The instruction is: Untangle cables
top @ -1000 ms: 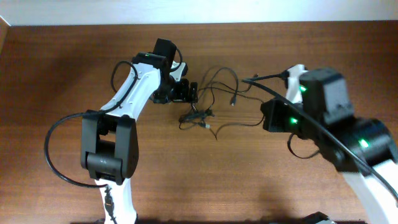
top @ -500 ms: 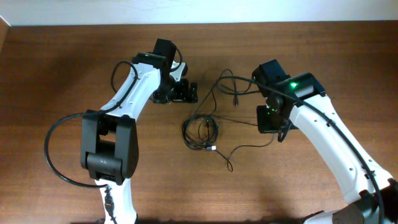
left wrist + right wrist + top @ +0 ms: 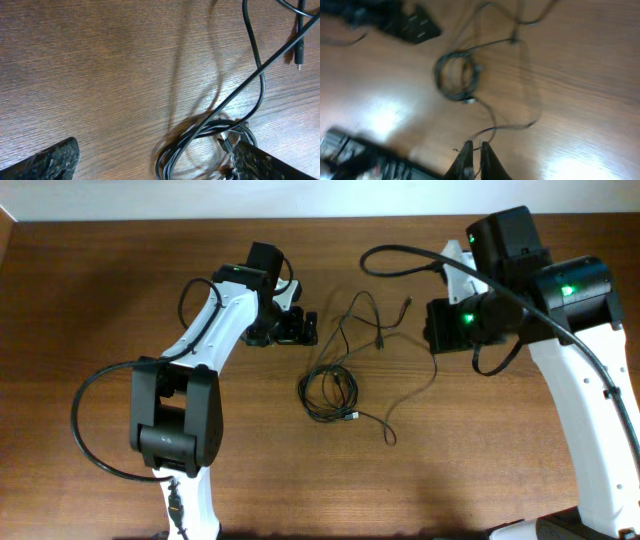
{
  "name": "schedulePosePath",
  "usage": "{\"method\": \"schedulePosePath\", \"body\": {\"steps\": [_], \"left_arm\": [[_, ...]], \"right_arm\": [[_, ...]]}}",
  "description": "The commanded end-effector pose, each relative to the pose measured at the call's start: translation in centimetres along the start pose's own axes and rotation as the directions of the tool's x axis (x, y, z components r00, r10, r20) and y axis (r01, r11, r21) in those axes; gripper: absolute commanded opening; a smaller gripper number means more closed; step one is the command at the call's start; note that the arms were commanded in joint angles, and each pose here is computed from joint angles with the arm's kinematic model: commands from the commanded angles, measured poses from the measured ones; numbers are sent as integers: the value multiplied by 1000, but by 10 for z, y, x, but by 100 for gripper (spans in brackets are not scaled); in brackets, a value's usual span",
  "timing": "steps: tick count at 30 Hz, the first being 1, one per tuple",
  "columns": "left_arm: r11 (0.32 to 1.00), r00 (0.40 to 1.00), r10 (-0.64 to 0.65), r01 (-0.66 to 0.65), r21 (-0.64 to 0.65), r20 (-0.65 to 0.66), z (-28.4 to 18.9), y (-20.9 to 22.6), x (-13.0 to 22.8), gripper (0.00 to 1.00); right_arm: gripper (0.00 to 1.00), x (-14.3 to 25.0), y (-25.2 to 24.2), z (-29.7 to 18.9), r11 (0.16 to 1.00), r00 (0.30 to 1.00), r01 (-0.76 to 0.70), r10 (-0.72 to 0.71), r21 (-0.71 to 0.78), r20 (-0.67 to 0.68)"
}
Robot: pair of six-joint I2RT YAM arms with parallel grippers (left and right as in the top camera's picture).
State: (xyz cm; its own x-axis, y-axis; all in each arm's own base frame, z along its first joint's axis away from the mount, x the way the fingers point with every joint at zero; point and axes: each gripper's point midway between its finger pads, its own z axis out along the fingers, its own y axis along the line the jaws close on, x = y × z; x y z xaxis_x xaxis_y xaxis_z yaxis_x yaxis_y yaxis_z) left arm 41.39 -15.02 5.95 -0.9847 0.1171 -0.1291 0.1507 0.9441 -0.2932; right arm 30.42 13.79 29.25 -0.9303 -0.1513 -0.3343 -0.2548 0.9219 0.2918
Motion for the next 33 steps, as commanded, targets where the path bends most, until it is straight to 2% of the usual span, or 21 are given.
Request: {"method": "schedulePosePath", "body": {"steps": [1, 4, 5, 9, 11, 13, 14, 16, 19, 23, 24, 25, 29, 31, 33], "left_arm": [[1000, 1000, 4, -4, -2, 10, -5, -1, 0, 99], [1000, 1000, 5, -5, -2, 10, -5, -1, 0, 99], [1000, 1000, 5, -5, -2, 10, -5, -1, 0, 99], [1000, 1000, 5, -5, -2, 11, -5, -1, 0, 99], [1000, 1000, 5, -5, -2, 10, -5, -1, 0, 99], [1000, 1000, 6, -6, -2, 10, -5, -1, 0, 99], [1000, 1000, 6, -6, -2, 10, -5, -1, 0, 99], [1000, 1000, 6, -6, -2, 10, -5, -1, 0, 99], [1000, 1000, 6, -6, -2, 10, -5, -1, 0, 99], [1000, 1000, 7, -7, -2, 10, -4, -2, 0, 99], [1000, 1000, 8, -8, -2, 10, -4, -2, 0, 99], [1000, 1000, 8, -8, -2, 10, -4, -2, 1, 99], [1000, 1000, 10, -10, -1, 9, -4, -3, 1, 99], [1000, 1000, 10, -10, -1, 9, -4, -3, 1, 99], [1000, 1000, 10, -10, -1, 9, -4, -3, 1, 99]], "right_arm": [[8, 9, 19, -3, 990, 996, 86, -90, -110, -27], [10, 17, 14, 1, 993, 995, 72, -78, -90, -63], [19, 20, 12, 5, 994, 994, 66, -73, -89, -81], [43, 43, 2, 30, 997, 980, 13, -28, -78, -196], [64, 66, -7, 52, 998, 956, -36, 17, -60, -294], [67, 81, -13, 67, 996, 934, -84, 65, -39, -351], [78, 91, -17, 77, 995, 920, -98, 80, -30, -383], [81, 117, -30, 99, 987, 877, -158, 157, 35, -454], [83, 137, -47, 126, 966, 845, -228, 259, 122, -468], [90, 131, -58, 160, 945, 865, -295, 328, 145, -380], [97, 127, -60, 163, 946, 875, -290, 322, 143, -362], [100, 125, -60, 165, 948, 881, -288, 318, 137, -351], [98, 106, -60, 172, 955, 913, -276, 295, 105, -282], [87, 105, -60, 173, 956, 915, -275, 293, 103, -277], [86, 104, -60, 173, 956, 916, -274, 292, 102, -274]]}}
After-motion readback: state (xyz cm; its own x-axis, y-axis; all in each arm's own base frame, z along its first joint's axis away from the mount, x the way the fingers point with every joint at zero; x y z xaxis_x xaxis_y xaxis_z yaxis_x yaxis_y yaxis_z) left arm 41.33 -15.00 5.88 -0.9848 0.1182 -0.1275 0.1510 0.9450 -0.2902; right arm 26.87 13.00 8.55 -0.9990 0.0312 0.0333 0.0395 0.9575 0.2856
